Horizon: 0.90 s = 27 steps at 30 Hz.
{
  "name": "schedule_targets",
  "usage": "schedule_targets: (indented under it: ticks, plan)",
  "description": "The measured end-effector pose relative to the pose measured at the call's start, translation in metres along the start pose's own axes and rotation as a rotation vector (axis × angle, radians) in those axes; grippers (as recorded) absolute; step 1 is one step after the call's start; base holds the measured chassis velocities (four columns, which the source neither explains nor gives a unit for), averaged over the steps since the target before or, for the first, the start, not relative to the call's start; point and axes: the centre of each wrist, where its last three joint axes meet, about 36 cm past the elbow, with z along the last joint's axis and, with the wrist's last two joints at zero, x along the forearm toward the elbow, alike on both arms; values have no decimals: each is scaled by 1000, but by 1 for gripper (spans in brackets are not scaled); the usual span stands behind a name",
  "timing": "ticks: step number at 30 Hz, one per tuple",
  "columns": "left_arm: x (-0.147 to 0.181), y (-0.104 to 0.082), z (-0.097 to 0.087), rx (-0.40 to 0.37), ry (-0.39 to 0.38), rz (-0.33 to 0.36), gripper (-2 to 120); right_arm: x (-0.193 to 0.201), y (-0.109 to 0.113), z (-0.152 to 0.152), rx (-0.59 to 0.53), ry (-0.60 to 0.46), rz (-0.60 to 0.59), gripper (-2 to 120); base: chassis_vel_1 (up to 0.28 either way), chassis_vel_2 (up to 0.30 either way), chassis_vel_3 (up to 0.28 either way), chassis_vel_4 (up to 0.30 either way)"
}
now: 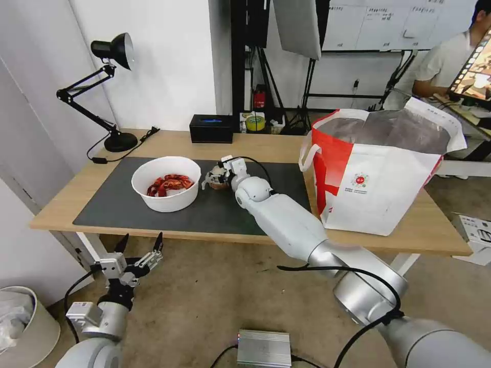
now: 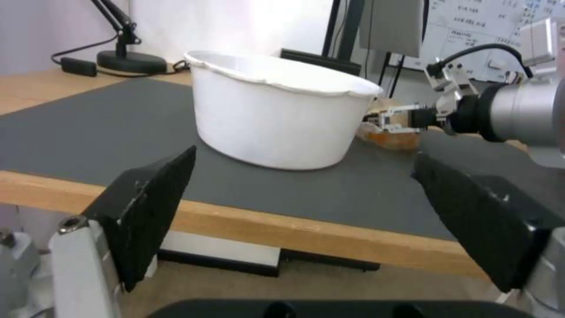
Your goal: Pick up the trash from the table and place it into the takeout bag.
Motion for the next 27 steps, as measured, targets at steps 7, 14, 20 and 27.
schedule_targets:
  ticks: [7,14,20,27]
  plan:
    - [0,1,3,1,7,-2,100,-1,1,15,-4,15,0,99,0,0,0,0]
    - [-2,-1,5,7,8,3,100,0,4,18,-6,13,-3,82,0,0,0,0]
    - [0,0,1,-1,0,-3,100,3,8,19,-17,6,-12,58,0,0,0,0]
    - [2,0,-5,6,-12,-9,100,8,8,23,-22,2,-8,32,0,0,0,0]
